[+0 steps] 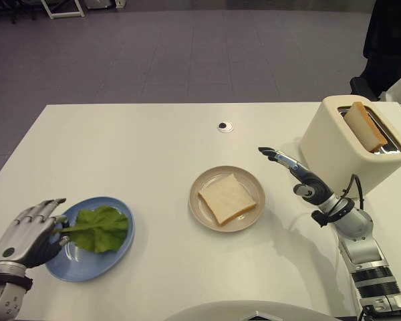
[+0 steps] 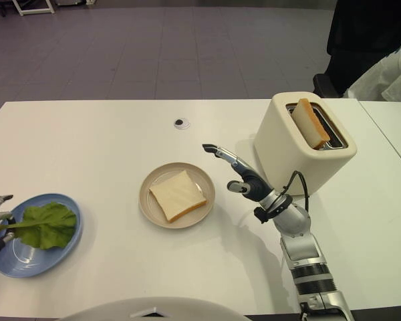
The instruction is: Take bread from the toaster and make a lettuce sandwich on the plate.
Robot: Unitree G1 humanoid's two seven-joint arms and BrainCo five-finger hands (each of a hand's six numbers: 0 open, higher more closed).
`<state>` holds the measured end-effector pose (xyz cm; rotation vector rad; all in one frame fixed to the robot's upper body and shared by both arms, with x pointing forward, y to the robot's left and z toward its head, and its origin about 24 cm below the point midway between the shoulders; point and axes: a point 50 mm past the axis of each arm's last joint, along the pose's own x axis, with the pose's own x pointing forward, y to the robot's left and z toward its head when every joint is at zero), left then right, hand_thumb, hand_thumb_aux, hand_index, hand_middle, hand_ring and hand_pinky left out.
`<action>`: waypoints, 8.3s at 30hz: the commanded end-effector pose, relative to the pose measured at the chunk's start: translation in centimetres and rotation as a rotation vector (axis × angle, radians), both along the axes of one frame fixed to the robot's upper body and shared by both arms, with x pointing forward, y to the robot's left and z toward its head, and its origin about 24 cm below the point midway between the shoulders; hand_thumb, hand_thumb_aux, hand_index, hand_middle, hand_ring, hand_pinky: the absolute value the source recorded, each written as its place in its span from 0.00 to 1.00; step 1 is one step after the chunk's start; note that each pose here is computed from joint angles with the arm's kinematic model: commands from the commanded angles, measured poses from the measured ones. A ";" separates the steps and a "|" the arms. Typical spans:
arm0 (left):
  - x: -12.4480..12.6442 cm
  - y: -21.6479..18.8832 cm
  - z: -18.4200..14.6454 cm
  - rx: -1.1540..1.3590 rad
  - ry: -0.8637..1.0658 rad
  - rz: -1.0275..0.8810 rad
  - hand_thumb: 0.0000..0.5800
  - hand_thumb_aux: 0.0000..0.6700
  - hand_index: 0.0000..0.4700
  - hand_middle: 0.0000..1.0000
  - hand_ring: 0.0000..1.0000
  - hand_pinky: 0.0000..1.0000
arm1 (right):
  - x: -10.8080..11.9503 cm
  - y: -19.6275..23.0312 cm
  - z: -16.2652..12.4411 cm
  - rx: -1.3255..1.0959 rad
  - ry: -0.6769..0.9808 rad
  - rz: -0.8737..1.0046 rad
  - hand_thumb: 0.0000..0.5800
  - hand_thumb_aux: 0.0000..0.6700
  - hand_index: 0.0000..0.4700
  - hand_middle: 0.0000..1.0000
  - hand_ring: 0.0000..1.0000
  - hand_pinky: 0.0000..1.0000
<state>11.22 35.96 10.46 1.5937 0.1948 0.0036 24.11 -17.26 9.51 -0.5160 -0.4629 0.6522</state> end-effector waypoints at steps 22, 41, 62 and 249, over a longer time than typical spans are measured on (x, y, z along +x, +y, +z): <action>10.6 -11.7 1.4 -0.523 -0.066 -0.460 1.00 1.00 1.00 0.00 0.00 0.00 | 1.3 -0.3 0.1 0.006 -0.011 -0.048 0.00 0.00 0.00 0.00 0.00 0.00; 17.4 -20.5 -4.2 -0.687 0.116 -0.572 1.00 1.00 1.00 0.00 0.00 0.00 | 1.9 0.0 -0.4 0.000 -0.004 -0.037 0.00 0.00 0.00 0.00 0.00 0.00; 17.9 -21.9 -5.1 -0.641 0.110 -0.592 0.00 0.00 0.00 0.00 0.00 0.00 | 2.1 0.5 -0.4 -0.011 -0.011 -0.018 0.00 0.00 0.00 0.00 0.00 0.00; 8.1 -17.8 -3.2 -1.438 -0.318 -0.539 0.00 0.00 0.00 0.00 0.00 0.00 | 1.2 -3.6 -1.8 0.484 0.135 -0.264 0.00 0.00 0.00 0.00 0.00 0.00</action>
